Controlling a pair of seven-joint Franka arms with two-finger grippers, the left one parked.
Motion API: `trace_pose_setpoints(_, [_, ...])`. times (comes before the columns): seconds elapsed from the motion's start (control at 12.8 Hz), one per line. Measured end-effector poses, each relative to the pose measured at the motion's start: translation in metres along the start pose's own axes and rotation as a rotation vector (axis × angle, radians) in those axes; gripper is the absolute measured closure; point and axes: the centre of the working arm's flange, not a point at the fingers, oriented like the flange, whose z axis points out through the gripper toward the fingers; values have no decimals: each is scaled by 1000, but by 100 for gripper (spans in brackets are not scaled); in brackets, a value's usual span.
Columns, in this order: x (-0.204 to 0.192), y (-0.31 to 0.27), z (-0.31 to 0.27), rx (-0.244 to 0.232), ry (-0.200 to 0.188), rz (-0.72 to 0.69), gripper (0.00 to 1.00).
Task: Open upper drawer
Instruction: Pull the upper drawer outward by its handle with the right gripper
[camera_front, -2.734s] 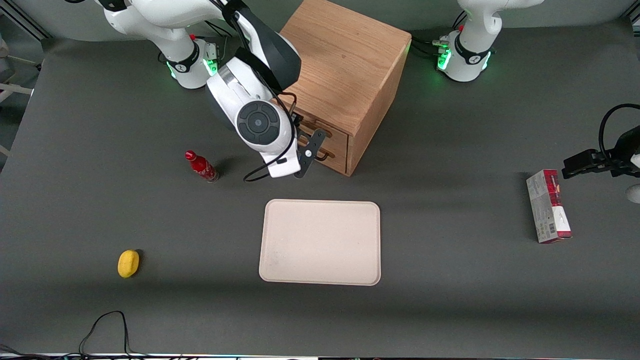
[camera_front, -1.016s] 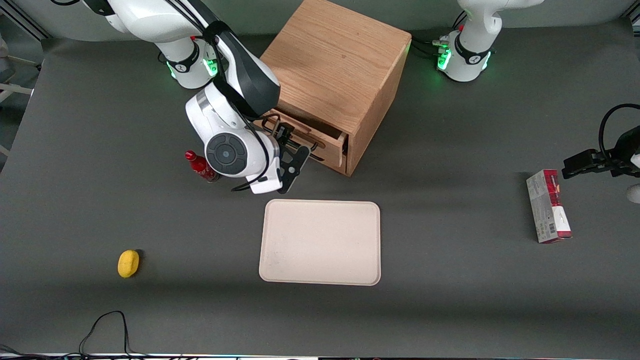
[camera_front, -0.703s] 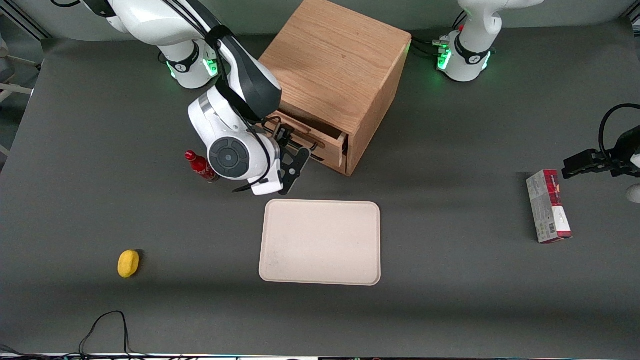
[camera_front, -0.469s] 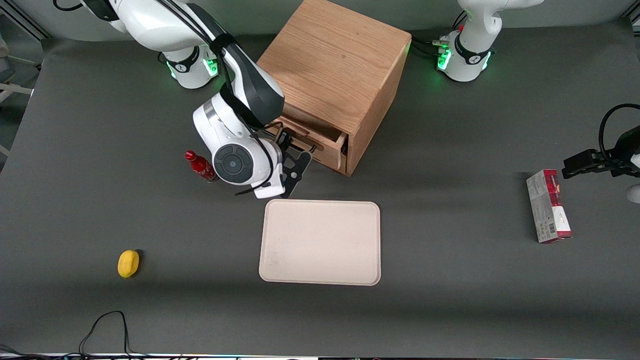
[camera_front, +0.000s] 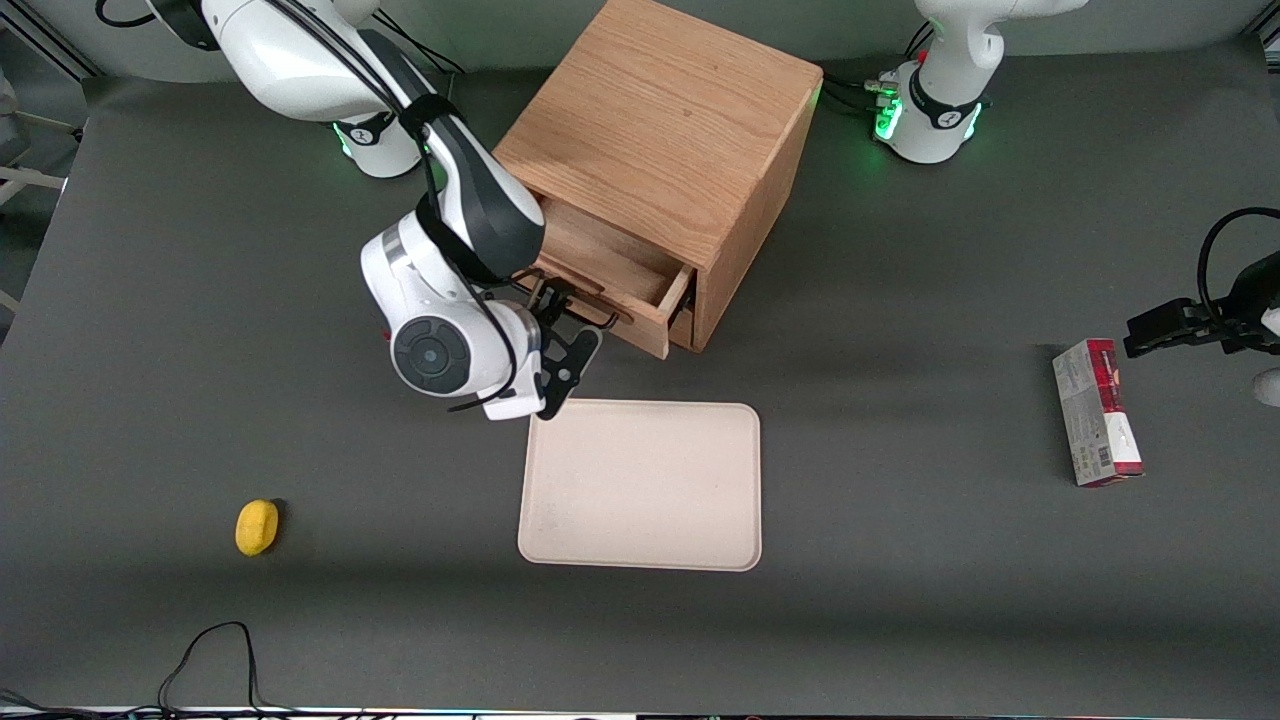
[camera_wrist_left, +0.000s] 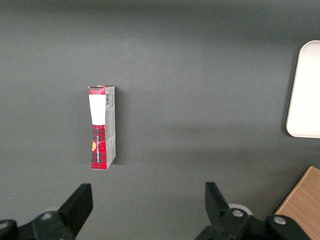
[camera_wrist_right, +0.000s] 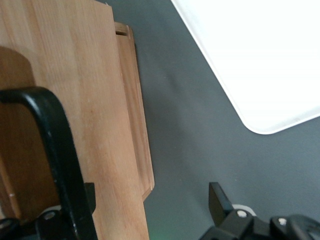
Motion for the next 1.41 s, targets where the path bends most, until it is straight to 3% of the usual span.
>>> trace_pose_setpoints(1.41, [-10,87,-49,-32,135,38,0])
